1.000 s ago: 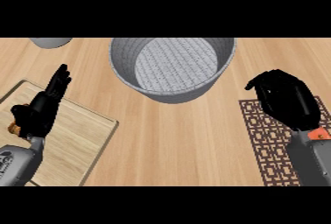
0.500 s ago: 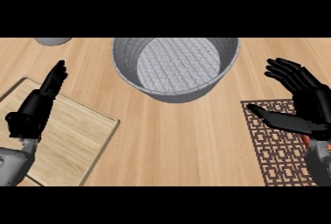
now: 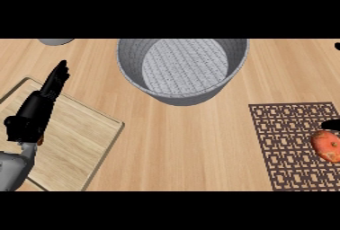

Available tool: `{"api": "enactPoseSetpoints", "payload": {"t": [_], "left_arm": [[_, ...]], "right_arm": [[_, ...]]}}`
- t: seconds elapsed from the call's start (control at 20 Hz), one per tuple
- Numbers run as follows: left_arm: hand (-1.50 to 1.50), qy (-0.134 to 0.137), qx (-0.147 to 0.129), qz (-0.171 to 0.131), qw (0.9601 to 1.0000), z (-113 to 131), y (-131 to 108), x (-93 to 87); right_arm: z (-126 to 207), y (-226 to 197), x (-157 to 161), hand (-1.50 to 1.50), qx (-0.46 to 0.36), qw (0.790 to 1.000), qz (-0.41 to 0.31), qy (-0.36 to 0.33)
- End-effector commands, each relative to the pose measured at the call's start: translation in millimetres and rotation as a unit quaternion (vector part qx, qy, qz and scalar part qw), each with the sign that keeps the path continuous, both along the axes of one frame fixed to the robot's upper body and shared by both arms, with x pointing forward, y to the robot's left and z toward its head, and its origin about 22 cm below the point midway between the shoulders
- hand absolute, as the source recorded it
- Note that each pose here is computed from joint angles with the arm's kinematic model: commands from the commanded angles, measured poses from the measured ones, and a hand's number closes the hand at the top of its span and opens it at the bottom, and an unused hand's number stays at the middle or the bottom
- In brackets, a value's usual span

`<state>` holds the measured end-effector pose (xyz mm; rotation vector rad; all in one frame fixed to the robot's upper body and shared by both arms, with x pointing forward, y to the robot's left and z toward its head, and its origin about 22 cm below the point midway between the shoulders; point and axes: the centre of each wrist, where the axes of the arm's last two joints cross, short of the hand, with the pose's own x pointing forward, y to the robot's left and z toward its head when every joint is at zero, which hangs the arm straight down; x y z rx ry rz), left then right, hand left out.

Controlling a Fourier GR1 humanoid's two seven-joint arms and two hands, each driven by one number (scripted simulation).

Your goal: Pick the squash from the placemat and place it in the basket

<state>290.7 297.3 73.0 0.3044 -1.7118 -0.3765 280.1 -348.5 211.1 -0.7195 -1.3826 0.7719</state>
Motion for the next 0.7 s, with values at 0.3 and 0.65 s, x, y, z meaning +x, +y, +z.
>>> {"api": "enactPoseSetpoints", "payload": {"t": [0.3, 0.65], "left_arm": [[0.00, -0.002, -0.003, -0.010, 0.9999, -17, -10, -5.3], [0.00, 0.001, -0.005, -0.008, 1.0000, -13, -25, 4.1]], "right_arm": [[96, -29, -2, -1.50, -0.137, 0.962, 0.071, 0.226], [47, -27, 19, -1.50, -0.164, 0.938, 0.071, 0.297]]}}
